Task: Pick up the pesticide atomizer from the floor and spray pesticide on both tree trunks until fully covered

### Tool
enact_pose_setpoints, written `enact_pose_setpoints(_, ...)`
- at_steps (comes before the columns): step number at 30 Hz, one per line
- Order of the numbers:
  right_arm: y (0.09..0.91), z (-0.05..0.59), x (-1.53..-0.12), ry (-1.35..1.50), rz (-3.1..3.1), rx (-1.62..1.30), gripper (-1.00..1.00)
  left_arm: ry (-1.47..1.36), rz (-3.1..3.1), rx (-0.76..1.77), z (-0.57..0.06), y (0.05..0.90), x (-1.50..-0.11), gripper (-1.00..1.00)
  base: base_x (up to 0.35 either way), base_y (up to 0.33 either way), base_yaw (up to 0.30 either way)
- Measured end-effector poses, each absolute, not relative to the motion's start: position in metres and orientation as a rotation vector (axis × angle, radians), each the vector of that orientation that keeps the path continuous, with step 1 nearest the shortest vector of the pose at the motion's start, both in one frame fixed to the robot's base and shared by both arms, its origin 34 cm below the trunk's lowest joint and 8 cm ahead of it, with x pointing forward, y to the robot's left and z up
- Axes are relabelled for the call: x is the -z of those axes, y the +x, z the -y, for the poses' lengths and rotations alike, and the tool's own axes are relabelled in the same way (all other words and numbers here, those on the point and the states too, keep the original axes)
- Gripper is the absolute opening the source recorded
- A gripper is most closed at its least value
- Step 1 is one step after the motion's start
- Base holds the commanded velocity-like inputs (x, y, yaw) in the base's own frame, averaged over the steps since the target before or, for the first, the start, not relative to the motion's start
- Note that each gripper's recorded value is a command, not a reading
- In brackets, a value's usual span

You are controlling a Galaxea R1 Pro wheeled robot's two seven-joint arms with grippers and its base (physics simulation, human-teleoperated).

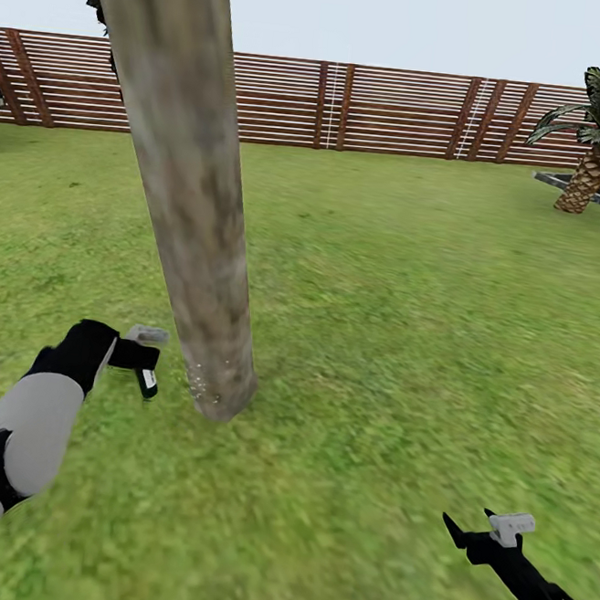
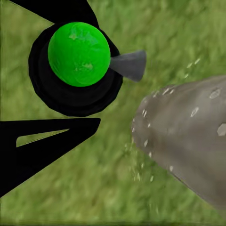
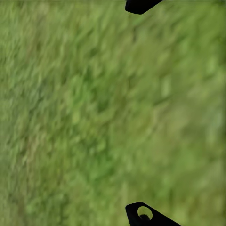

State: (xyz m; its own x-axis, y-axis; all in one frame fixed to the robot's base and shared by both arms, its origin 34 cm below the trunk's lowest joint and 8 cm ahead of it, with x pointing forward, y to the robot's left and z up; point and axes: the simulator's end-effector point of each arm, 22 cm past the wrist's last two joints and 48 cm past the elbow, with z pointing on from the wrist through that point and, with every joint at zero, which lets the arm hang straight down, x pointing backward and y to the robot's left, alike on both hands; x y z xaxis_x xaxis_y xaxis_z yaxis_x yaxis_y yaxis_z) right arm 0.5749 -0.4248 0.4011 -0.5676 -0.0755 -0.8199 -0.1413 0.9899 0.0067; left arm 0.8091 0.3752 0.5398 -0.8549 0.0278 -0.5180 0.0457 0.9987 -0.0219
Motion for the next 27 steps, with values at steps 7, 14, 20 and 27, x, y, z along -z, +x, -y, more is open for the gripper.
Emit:
enact_pose_setpoints(7,0.575,0.425,-0.401,-0.151,-2.177,-0.088,1.0,0.058,-2.574,0.04,-0.375,0.823,-0.557,-1.0,0.0,0.0,0.0)
enact_pose_setpoints(14,0.575,0.425,-0.401,-0.151,-2.177,-0.088,1.0,0.074,-2.606,0.042,-0.373,0.807,-0.535,-1.0,0.0,0.0,0.0)
enact_pose_setpoints(20,0.575,0.425,-0.401,-0.151,-2.177,-0.088,1.0,0.135,-2.653,0.03,-0.369,0.773,-0.491,-1.0,0.0,0.0,0.0)
enact_pose_setpoints(27,0.575,0.425,-0.401,-0.151,-2.176,-0.088,1.0,0.178,-2.587,0.11,-0.357,0.796,-0.524,-1.0,0.0,0.0,0.0)
